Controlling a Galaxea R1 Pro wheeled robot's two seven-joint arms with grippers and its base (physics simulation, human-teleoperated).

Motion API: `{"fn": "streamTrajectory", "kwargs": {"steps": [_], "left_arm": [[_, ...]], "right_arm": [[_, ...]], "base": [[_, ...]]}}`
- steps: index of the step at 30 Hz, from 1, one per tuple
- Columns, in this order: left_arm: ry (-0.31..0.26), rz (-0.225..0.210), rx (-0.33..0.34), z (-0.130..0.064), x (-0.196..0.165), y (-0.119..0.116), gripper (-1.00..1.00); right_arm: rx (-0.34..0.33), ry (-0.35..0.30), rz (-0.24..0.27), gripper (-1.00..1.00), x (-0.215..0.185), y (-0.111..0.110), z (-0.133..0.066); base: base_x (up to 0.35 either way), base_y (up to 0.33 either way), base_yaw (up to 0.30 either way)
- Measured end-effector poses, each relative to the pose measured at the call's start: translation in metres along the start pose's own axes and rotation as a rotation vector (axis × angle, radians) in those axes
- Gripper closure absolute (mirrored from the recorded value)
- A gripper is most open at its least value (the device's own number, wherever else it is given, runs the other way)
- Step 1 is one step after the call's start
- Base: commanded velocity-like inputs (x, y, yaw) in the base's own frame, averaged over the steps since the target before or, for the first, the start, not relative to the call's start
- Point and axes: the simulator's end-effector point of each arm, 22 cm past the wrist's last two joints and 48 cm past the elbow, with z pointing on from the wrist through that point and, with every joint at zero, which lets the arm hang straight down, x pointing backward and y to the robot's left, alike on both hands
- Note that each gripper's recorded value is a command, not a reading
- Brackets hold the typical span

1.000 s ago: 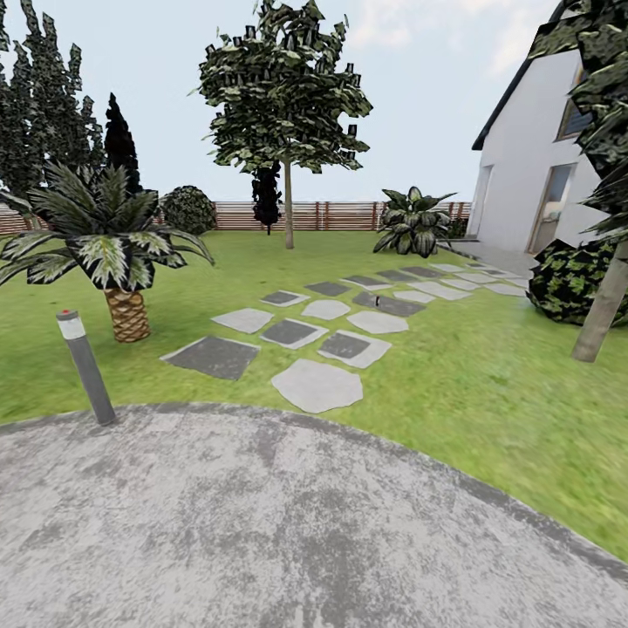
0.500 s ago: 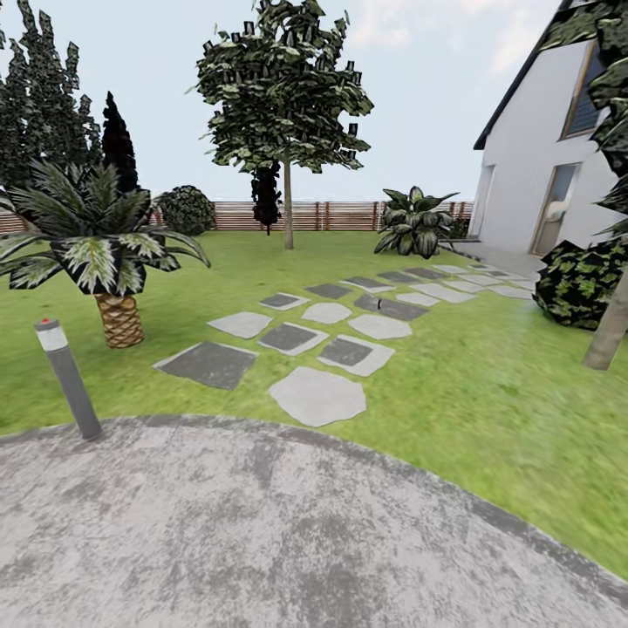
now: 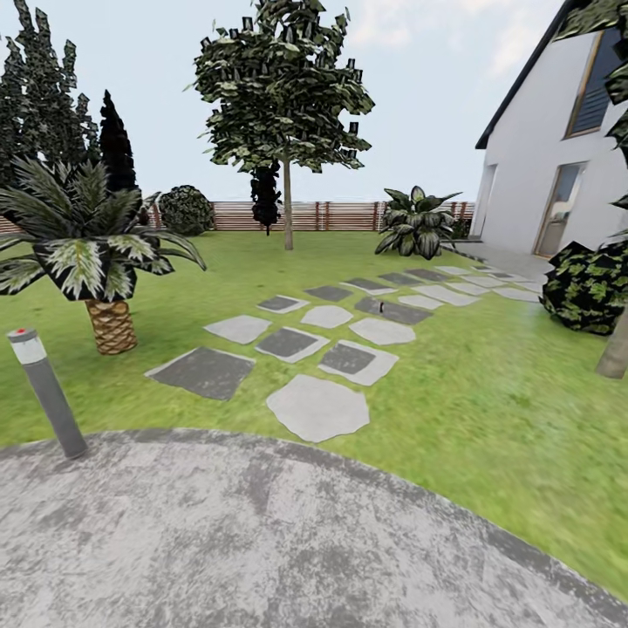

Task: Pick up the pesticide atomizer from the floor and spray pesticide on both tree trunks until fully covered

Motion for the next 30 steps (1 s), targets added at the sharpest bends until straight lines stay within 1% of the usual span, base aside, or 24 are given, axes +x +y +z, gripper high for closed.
{"fn": "streamTrajectory", "kwargs": {"steps": [30], "left_arm": [[0.0, 0.0, 0.0, 0.0, 0.0, 0.0, -1.0]], "right_arm": [[-0.002, 0.003, 0.0, -1.0, 0.0008, 0.0012, -0.0002]], "base": [[0.35, 0.0, 0.0]]}}
